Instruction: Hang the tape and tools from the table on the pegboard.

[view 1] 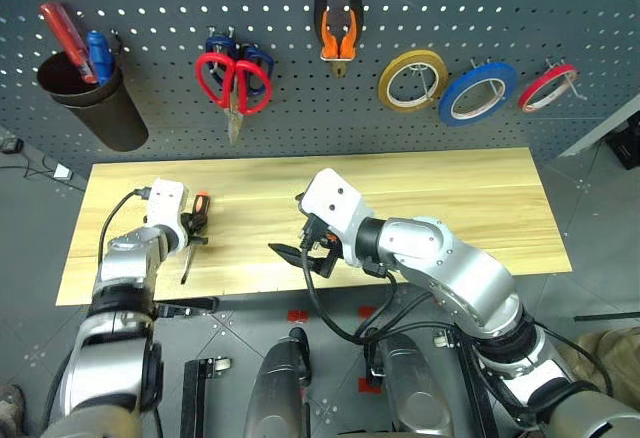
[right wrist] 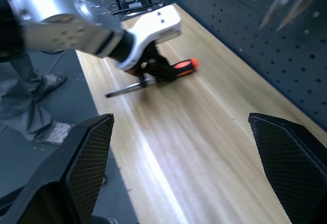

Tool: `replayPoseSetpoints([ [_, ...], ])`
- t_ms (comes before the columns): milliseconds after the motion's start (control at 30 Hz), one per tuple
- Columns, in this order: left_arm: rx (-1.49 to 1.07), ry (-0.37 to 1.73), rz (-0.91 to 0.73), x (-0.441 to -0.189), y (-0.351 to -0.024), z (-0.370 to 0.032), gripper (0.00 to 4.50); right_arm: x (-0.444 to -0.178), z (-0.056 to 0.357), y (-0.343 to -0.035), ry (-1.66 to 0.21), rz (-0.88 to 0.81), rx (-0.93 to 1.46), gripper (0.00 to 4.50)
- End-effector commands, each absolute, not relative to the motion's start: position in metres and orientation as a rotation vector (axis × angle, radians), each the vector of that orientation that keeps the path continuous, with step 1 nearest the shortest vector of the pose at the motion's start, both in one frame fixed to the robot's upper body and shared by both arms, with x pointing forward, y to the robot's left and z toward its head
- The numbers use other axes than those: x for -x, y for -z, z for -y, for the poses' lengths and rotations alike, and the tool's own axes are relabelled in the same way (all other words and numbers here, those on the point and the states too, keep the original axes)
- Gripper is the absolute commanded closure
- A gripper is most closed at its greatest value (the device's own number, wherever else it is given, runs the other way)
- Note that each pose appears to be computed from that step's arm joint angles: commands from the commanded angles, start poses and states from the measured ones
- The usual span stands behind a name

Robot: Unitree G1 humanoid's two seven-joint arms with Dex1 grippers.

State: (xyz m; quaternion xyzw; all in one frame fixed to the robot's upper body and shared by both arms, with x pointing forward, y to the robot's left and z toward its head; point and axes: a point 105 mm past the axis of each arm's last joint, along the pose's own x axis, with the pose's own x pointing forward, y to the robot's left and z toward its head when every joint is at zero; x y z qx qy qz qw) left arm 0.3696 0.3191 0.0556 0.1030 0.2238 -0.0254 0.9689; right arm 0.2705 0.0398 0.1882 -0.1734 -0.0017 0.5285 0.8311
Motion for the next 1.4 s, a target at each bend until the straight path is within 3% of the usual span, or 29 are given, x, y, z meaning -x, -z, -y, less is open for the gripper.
replayPoseSetpoints([
  [33,-0.327,-0.031,-0.298,-0.353,-0.088,-0.328,3.71,-0.263,-0.042,-0.206,-1.145,0.121,0.338,0.00],
  [300,-0.481,-0.279,0.032,-0.300,-0.147,-0.320,3.72,-0.277,-0.038,-0.225,-1.040,0.200,0.296,0.00],
  [467,-0.577,-0.401,0.289,-0.282,-0.206,-0.314,3.72,-0.276,-0.038,-0.233,-1.033,0.229,0.290,0.00],
  [533,-0.588,-0.433,0.435,-0.281,-0.247,-0.312,3.72,-0.277,-0.036,-0.237,-1.025,0.244,0.286,0.00],
  [633,-0.557,-0.438,0.535,-0.293,-0.281,-0.312,3.72,-0.280,-0.038,-0.245,-1.012,0.262,0.267,0.00],
  [867,-0.470,-0.366,0.652,-0.355,-0.336,-0.311,3.72,-0.294,-0.046,-0.264,-0.984,0.301,0.238,0.00],
  [1133,-0.411,-0.327,0.663,-0.398,-0.344,-0.308,3.72,-0.297,-0.049,-0.266,-0.965,0.323,0.258,0.00],
  [1400,-0.406,-0.357,0.658,-0.394,-0.325,-0.317,3.72,-0.290,-0.052,-0.264,-0.971,0.318,0.256,0.00],
])
